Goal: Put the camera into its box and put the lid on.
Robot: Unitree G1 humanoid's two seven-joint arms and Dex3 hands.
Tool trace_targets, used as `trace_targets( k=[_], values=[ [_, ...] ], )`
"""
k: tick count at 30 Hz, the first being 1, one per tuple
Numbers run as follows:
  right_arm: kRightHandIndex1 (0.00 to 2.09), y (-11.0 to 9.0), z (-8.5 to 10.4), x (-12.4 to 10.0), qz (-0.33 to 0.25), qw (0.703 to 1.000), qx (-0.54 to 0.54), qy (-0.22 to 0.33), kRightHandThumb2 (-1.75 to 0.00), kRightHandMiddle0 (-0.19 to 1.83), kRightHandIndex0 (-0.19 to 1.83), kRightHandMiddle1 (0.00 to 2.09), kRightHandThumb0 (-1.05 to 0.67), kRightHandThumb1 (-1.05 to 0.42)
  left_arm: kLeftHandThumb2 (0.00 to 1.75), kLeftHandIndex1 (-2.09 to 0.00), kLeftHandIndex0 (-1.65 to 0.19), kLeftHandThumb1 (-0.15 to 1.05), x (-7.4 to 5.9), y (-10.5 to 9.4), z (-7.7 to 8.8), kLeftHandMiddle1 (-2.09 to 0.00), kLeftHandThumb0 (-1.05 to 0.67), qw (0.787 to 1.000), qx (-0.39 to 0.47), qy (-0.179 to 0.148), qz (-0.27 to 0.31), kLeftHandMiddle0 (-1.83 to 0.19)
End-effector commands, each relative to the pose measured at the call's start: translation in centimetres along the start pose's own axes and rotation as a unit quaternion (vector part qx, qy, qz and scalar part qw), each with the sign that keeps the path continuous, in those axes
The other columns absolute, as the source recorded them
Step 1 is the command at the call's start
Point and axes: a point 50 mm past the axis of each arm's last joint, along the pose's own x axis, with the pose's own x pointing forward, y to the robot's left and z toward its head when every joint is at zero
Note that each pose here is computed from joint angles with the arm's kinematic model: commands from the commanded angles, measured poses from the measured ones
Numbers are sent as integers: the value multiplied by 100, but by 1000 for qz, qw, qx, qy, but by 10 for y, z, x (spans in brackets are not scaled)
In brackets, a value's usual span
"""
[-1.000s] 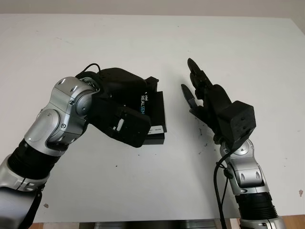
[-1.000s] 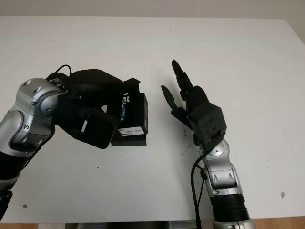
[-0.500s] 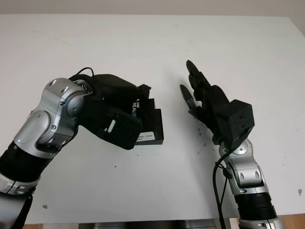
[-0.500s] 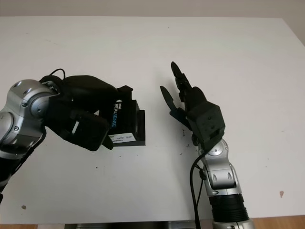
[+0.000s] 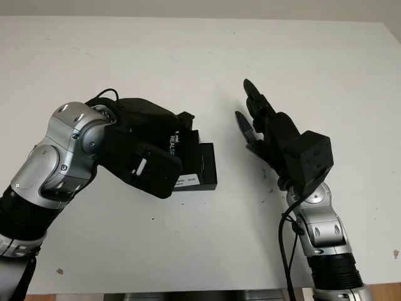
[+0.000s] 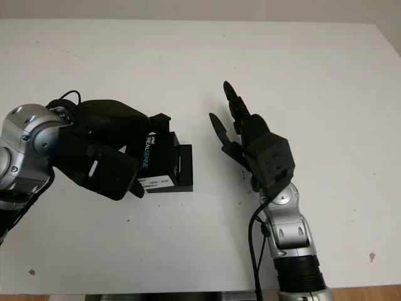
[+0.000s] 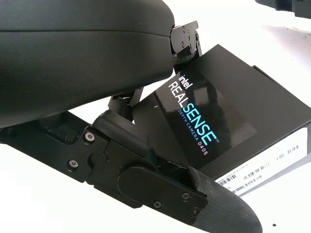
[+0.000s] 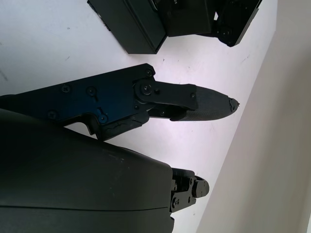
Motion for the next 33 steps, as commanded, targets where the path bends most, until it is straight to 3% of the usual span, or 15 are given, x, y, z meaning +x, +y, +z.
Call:
trace_targets(
  k=[1,3,7,8,11,14,18,24,31,33],
  values=[
    [5,-1,3,-1,-4,1000,-2,-8,-50,1,-1,5,-71,-105,15,-209,-11,105,7,-11,5,-209,-27,1000,-5,-15,-15,-94],
    [6,-1,3,-1,-6,1000,0,-5,-50,2,-1,5,-72,-105,14,-196,4,105,10,-10,8,-209,-27,1000,-2,-17,-12,-87],
    [5,-1,3,-2,-7,1000,-6,-9,-50,2,-1,5,-71,-105,15,-202,8,105,14,-8,13,-209,-27,999,-8,-31,1,-83],
    [5,-1,3,-2,-7,1000,-5,-10,-50,2,-1,5,-71,-105,15,-203,7,105,15,-8,14,-209,-28,999,-8,-33,5,-81],
    [5,-2,3,-2,-6,1000,-5,-11,-50,1,-2,5,-71,-105,14,-209,-16,104,16,-8,16,-209,-30,999,-10,-38,16,-83],
    [5,-2,2,-3,-8,1000,-3,-10,-50,2,-1,5,-71,-105,11,-209,-15,103,18,-8,18,-209,-32,999,-16,-45,23,-76],
    [5,-1,2,-3,-8,1000,-4,-9,-50,2,-1,5,-71,-105,11,-209,-18,105,18,-6,21,-209,-30,998,-13,-51,29,-86],
    [5,-1,2,-3,-9,1000,5,-5,-49,1,-2,5,-72,-105,11,-209,-8,105,18,-3,24,-209,-28,998,-4,-51,33,-71],
    [5,0,2,-3,-7,1000,2,-5,-50,1,-2,5,-71,-105,15,-209,-28,105,19,-3,24,-209,-26,998,-5,-58,36,-94],
    [5,0,1,-3,-8,1000,4,-3,-50,1,-2,5,-71,-105,14,-209,-16,105,20,-3,24,-209,-27,997,-3,-60,38,-92]
  ],
)
